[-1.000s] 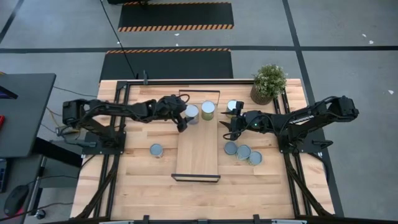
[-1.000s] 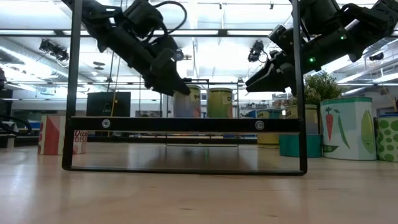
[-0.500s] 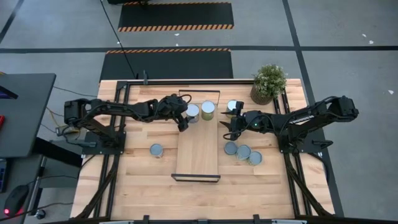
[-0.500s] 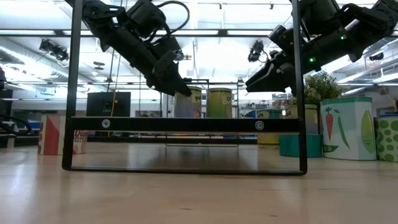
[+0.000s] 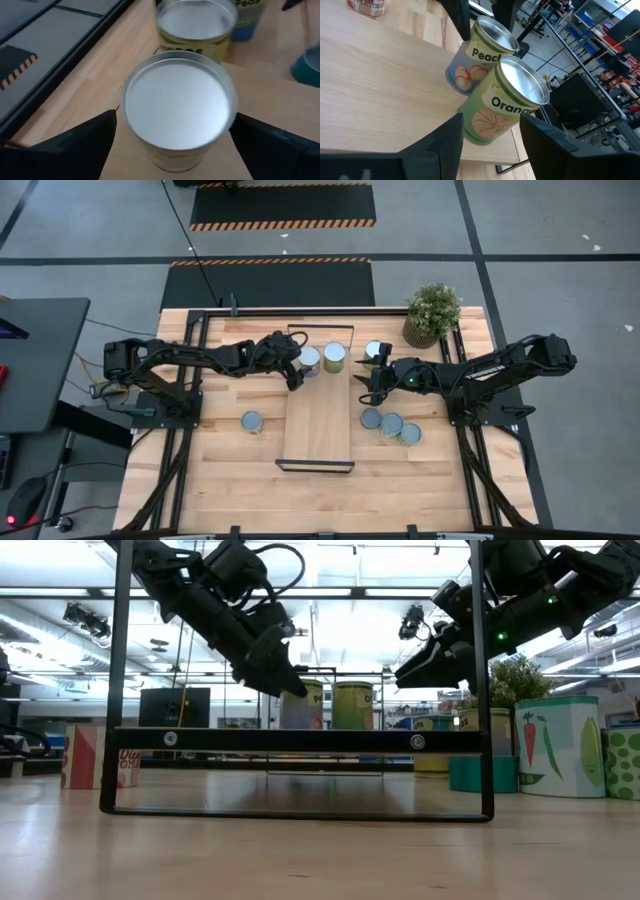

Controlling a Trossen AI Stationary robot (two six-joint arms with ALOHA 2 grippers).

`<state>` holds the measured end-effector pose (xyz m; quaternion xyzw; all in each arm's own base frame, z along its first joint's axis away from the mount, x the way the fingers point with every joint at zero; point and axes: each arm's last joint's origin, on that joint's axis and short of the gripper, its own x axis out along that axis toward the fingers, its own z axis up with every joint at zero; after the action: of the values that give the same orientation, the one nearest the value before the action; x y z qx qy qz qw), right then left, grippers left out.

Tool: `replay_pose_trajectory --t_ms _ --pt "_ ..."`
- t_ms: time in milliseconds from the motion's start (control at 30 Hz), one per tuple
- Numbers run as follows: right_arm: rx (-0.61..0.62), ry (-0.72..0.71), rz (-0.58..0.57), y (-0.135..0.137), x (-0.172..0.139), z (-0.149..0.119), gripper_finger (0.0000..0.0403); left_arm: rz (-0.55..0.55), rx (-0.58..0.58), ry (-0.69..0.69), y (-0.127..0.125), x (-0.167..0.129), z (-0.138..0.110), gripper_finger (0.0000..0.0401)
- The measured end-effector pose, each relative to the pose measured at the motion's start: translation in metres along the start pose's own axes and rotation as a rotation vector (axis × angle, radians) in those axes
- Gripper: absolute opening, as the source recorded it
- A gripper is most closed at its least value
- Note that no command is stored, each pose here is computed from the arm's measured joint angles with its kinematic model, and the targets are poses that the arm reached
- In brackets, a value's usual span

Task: Pick and place cans onto a shelf
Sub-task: Put the canned peaches on the shelf

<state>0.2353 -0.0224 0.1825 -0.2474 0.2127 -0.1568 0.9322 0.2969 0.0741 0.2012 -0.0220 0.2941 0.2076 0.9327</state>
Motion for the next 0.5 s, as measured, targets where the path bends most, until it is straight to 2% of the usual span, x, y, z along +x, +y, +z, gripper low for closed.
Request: replay_pose_trajectory --t_ms 133,333,500 --pt "0.000 0.000 0.001 0.000 0.000 0.000 0.0201 -0.017 0.071 -0.003 -0.007 -0.001 0.000 0.0396" --pt "0.000 0.001 0.000 0.000 0.000 0.000 0.0201 0.089 0.183 -0.006 -0.012 -0.003 0.000 0.0397" --pt "0.000 0.000 0.001 0.000 0.000 0.000 0.0201 0.116 0.201 -0.002 -0.013 -0.004 -0.001 0.0398"
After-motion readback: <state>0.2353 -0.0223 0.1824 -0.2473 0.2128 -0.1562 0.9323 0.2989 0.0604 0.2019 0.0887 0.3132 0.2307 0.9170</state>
